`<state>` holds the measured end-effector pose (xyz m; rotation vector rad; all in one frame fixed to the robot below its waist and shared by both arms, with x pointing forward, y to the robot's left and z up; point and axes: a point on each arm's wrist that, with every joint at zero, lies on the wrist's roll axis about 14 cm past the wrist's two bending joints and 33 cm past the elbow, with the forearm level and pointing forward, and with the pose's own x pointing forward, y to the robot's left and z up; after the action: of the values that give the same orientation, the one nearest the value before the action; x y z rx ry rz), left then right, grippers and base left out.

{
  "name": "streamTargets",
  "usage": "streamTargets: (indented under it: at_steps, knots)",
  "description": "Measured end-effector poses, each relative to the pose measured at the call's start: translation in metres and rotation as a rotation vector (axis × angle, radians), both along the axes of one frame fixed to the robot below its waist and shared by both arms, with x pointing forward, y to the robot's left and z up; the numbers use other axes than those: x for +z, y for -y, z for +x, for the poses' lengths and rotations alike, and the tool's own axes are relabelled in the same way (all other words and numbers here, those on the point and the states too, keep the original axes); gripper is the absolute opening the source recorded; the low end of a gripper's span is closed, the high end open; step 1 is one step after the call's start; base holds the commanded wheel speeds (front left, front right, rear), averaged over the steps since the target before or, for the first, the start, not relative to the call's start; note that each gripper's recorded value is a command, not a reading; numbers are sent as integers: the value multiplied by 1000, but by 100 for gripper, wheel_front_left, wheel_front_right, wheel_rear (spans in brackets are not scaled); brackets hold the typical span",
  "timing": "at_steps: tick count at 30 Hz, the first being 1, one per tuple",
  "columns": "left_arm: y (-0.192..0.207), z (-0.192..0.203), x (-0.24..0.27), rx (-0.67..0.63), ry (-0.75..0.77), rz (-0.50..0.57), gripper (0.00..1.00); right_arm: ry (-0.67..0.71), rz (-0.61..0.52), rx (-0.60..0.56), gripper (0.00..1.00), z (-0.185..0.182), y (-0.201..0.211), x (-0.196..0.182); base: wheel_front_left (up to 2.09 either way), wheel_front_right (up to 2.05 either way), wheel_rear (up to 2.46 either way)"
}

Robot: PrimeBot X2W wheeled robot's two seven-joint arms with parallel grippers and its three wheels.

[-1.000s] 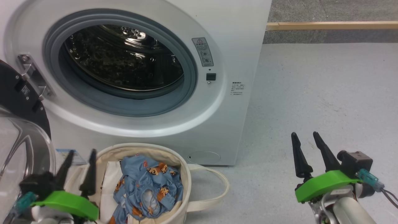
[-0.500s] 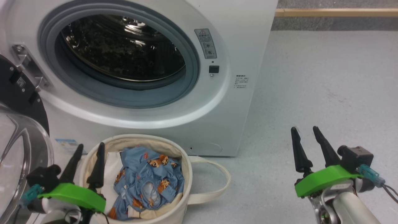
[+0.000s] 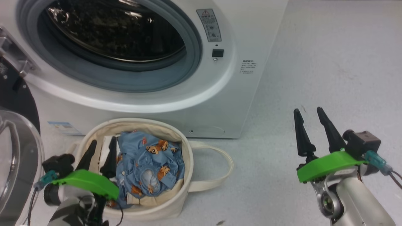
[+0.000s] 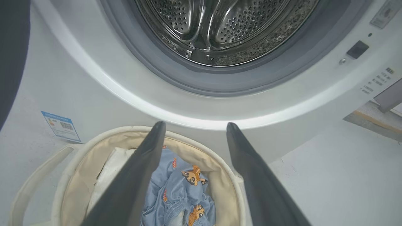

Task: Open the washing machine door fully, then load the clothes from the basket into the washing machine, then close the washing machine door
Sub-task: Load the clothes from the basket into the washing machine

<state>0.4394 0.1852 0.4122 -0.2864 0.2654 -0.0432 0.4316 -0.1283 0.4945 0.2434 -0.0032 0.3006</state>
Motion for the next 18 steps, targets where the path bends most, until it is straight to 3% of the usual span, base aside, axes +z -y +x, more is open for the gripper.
streamTargets:
  at_steps: [6,12,18]
  knots:
    - [1,12,-17,75,-56,-120,100,-6,-4,-4,100,8,1,-5,0,0,0]
    - [17,25,-24,25,-67,-121,100,-32,3,-28,100,13,8,-17,0,0,0]
    - [18,18,-67,25,-210,-103,100,-31,1,-34,100,23,8,-21,0,0,0]
